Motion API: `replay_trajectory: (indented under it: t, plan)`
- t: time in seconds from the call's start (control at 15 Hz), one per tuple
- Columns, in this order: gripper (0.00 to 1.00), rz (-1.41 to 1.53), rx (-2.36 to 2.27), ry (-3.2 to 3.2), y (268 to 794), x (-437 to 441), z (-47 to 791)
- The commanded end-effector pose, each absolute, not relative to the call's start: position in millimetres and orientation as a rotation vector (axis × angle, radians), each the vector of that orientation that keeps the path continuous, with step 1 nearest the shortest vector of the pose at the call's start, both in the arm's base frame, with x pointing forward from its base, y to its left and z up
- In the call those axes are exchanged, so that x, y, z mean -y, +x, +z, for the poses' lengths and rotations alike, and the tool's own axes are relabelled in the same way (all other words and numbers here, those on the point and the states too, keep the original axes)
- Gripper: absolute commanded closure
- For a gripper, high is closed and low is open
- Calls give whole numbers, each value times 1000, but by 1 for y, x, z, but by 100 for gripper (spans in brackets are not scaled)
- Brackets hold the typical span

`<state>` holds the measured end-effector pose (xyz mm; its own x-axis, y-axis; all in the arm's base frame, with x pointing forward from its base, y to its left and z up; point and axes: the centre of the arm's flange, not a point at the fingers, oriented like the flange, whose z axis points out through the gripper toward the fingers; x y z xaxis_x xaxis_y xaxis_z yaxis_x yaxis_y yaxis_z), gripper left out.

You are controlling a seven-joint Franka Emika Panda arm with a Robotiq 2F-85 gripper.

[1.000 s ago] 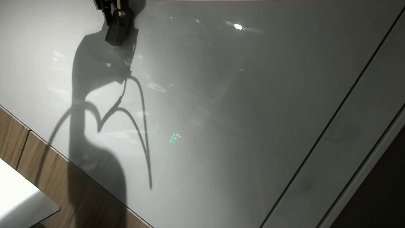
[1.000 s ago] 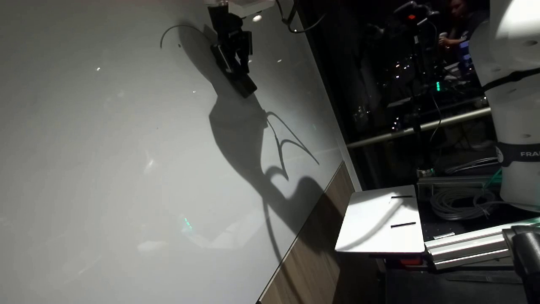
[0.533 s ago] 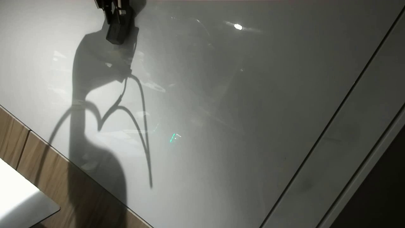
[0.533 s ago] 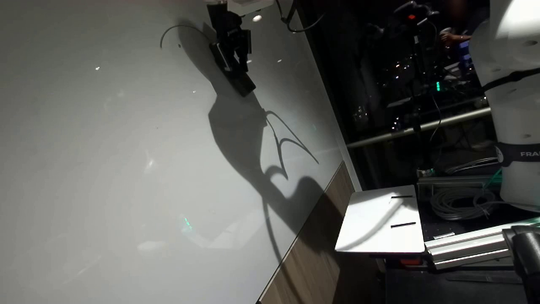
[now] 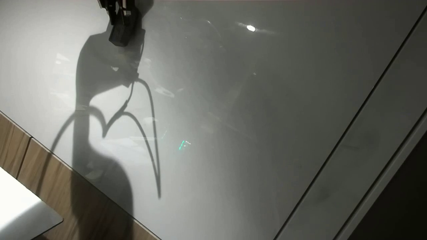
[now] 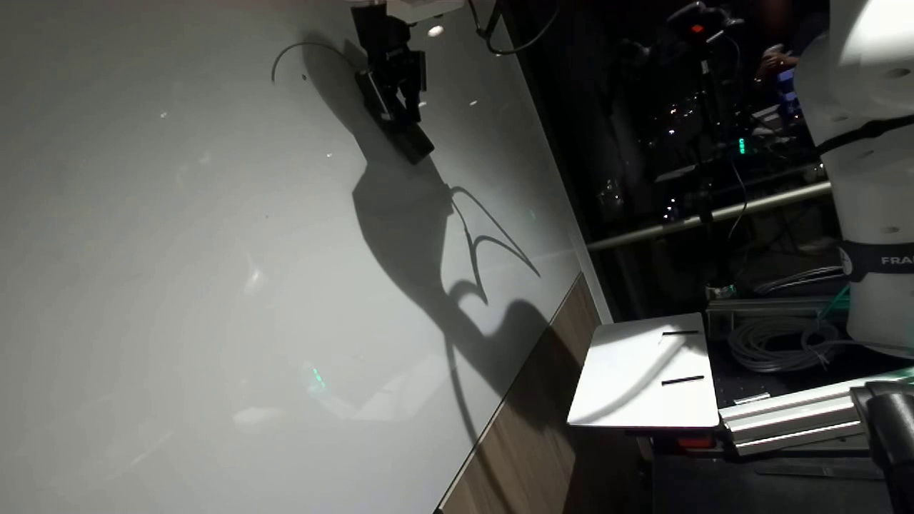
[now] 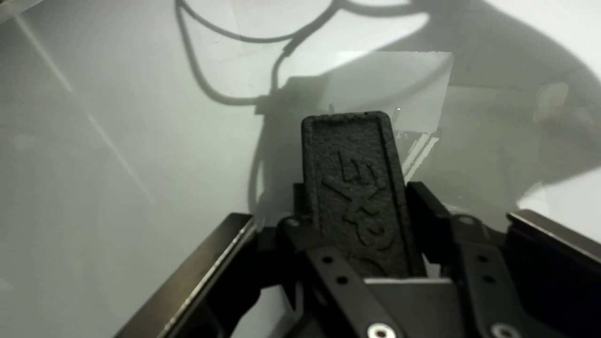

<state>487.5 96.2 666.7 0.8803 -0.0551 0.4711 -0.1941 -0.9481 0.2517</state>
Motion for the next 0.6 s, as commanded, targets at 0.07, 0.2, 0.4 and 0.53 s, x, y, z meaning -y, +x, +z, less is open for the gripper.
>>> replay_trajectory:
  t: [0.07,0.2,0.4,0.53]
  plan:
    - [72,692,131,2778,390,-66,686]
    - [72,682,140,2775,349,-58,697]
    - [72,691,146,2788,285,-53,716]
    - [72,734,122,2810,266,-70,729]
